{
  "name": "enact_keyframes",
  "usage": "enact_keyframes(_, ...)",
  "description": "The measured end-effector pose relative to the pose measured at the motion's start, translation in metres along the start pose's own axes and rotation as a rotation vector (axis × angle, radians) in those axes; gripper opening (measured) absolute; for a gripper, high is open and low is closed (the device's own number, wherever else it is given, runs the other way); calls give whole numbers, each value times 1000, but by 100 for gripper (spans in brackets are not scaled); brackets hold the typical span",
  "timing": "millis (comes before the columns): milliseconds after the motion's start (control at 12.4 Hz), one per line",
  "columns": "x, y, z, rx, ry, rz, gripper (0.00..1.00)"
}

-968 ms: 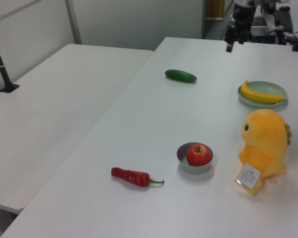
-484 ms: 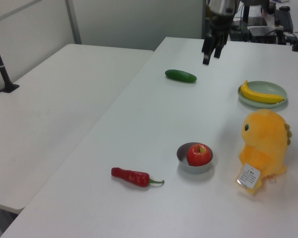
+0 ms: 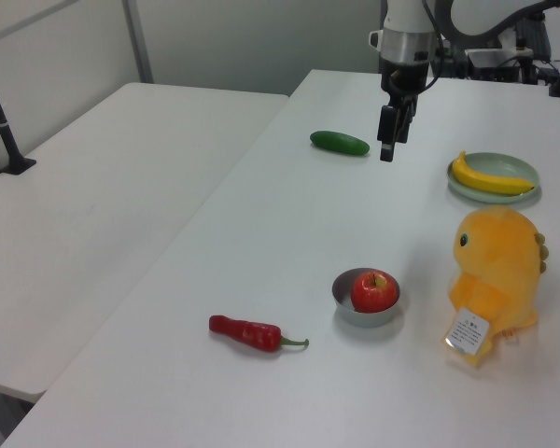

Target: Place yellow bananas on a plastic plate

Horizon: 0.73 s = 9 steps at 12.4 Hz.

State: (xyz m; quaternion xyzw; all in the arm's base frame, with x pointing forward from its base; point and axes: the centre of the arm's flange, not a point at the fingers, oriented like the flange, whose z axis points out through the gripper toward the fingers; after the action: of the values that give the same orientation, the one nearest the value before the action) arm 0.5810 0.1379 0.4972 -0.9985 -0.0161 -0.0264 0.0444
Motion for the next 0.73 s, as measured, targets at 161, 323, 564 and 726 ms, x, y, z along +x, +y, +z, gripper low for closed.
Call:
enact_keyframes(161, 1, 9, -3, -7, 6, 15, 100)
enact_keyframes(323, 1, 33, -19, -14, 26, 56, 100)
enact_keyframes(564, -4, 49, -34, -22, 24, 84, 100)
enact_keyframes(726, -4, 52, -34, -22, 24, 89, 100)
